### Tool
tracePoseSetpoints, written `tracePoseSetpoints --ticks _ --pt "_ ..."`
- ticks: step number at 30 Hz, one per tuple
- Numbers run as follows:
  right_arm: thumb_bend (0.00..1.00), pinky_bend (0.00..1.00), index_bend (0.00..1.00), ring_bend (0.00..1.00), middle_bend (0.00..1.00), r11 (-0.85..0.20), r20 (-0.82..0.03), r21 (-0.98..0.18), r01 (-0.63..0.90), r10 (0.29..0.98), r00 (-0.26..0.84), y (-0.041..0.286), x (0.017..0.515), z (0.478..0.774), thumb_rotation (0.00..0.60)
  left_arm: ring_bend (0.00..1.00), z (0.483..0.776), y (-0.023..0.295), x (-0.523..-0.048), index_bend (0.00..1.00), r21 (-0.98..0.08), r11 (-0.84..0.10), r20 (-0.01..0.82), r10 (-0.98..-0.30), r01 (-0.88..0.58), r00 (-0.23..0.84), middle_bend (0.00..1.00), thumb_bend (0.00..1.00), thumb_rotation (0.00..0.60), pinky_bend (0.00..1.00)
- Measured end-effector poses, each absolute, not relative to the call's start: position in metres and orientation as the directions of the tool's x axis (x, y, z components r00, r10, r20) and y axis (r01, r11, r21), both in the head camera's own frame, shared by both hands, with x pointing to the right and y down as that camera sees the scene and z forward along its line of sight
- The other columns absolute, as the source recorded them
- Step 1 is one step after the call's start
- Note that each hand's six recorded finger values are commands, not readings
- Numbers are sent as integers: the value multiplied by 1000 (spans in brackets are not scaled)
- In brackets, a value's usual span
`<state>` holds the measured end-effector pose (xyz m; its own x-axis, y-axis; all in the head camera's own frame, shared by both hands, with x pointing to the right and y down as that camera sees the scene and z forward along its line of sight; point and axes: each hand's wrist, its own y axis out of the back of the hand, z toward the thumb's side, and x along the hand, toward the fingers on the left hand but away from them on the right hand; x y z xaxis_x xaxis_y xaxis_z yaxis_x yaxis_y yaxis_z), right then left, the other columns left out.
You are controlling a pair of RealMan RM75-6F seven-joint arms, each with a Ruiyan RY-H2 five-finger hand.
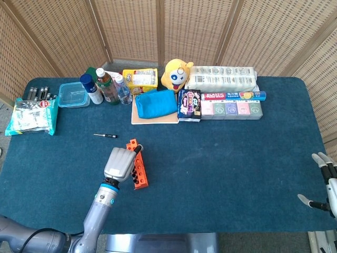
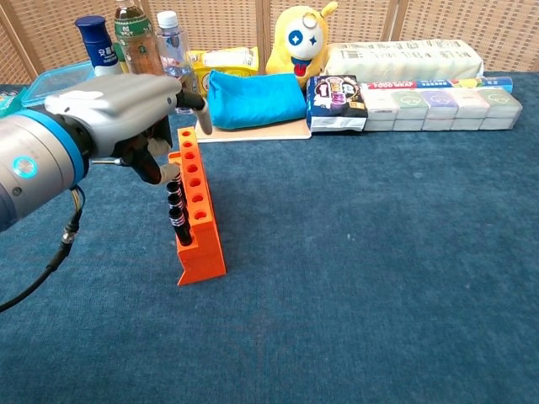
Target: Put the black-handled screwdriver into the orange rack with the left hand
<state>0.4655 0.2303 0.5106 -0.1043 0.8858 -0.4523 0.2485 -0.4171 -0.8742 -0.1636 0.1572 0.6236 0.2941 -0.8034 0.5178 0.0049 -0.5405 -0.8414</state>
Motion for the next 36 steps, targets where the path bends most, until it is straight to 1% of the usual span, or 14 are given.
tracePoseSetpoints --ticks 7,13,20,24,26,27,28,29,30,31,33,36 --pt "0 245 56 78 58 -419 -453 -874 247 886 -100 231 464 511 600 1000 610 152 -168 279 -853 -522 496 -818 -13 291 1000 354 600 1000" --pt "0 245 56 78 58 -422 -455 -873 245 885 -98 231 463 511 600 1000 595 145 -182 279 -866 -500 474 -833 -22 287 1000 353 600 1000" --pt "0 246 56 77 58 -428 -459 -871 240 884 -92 232 461 513 600 1000 582 140 -212 279 -871 -491 460 -831 -25 313 1000 342 600 1000" --pt "0 246 56 78 58 -430 -460 -871 237 883 -91 232 460 514 600 987 573 136 -233 262 -871 -486 441 -836 -67 326 994 304 600 1000" --pt "0 246 55 78 58 -431 -461 -872 234 883 -91 232 459 514 600 900 568 135 -246 204 -873 -479 428 -844 -95 324 906 273 600 974" --pt "0 246 55 78 59 -431 -461 -872 233 883 -92 232 459 514 600 796 565 134 -254 146 -874 -475 422 -848 -105 321 790 254 600 922" --pt "0 246 56 77 59 -431 -460 -872 231 883 -92 232 459 514 600 654 563 134 -261 81 -874 -471 418 -852 -114 317 632 234 600 828" --pt "0 246 55 77 59 -430 -460 -873 230 883 -92 232 459 514 600 549 560 134 -272 46 -875 -468 413 -856 -125 310 520 220 600 755" --pt "0 246 56 77 59 -430 -459 -874 228 884 -93 232 459 514 600 394 558 135 -280 11 -875 -466 411 -859 -132 305 359 198 600 642" --pt "0 246 56 77 58 -430 -458 -874 226 884 -94 232 459 514 600 271 557 136 -289 0 -874 -466 412 -861 -139 299 232 178 600 550" --pt "0 245 56 77 58 -430 -458 -875 222 884 -95 232 458 514 600 164 555 142 -311 0 -866 -477 425 -860 -150 282 115 154 600 450" --pt "0 246 56 78 58 -430 -457 -877 216 884 -95 232 457 515 600 109 553 155 -345 0 -851 -498 453 -857 -168 246 48 137 600 345"
